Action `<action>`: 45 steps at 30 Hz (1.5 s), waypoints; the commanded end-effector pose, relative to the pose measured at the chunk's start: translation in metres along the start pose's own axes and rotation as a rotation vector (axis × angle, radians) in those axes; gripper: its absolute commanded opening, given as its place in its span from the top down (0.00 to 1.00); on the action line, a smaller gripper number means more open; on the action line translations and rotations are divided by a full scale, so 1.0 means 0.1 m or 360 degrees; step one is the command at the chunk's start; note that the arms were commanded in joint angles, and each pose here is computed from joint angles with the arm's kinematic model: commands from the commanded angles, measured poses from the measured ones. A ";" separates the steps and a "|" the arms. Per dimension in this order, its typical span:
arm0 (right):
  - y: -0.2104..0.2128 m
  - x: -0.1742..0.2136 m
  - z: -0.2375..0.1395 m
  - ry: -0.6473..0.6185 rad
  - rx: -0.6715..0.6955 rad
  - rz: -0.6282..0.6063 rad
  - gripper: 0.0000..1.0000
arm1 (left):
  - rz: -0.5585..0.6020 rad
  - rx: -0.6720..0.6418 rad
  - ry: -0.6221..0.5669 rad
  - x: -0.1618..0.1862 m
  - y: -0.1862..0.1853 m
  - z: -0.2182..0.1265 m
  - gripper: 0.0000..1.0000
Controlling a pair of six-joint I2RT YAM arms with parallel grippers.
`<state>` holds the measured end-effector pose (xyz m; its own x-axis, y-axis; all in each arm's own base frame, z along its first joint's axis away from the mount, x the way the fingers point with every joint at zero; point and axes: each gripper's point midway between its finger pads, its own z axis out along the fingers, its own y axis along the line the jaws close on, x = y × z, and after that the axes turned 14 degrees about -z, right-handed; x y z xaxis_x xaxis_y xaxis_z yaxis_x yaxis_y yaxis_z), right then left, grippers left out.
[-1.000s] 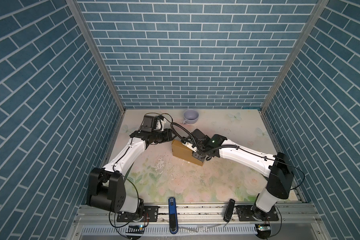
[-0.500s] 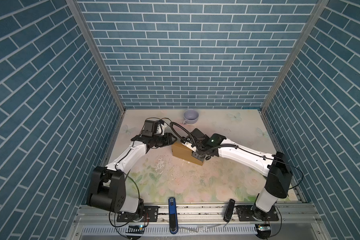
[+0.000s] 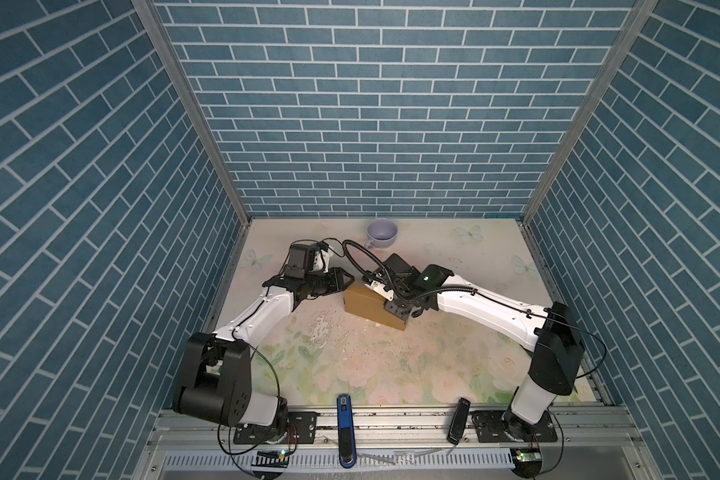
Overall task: Fold the paper box
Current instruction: 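Open both grippers and lift them away from the folded box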
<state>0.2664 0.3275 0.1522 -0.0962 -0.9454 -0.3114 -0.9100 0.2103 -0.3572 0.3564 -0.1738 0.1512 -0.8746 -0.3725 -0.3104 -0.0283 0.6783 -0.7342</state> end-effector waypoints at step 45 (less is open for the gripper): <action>0.56 0.85 -0.45 0.0009 -0.0240 0.0612 0.40 | 0.0096 -0.0354 0.0188 -0.06 0.28 0.37 0.56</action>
<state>0.2112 0.2645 0.1687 -0.3871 -0.7864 -0.4813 -0.8618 0.4942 -0.1144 0.3845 -0.1692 0.1175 -0.9037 -0.3254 -0.2783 -0.0925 0.7829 -0.6153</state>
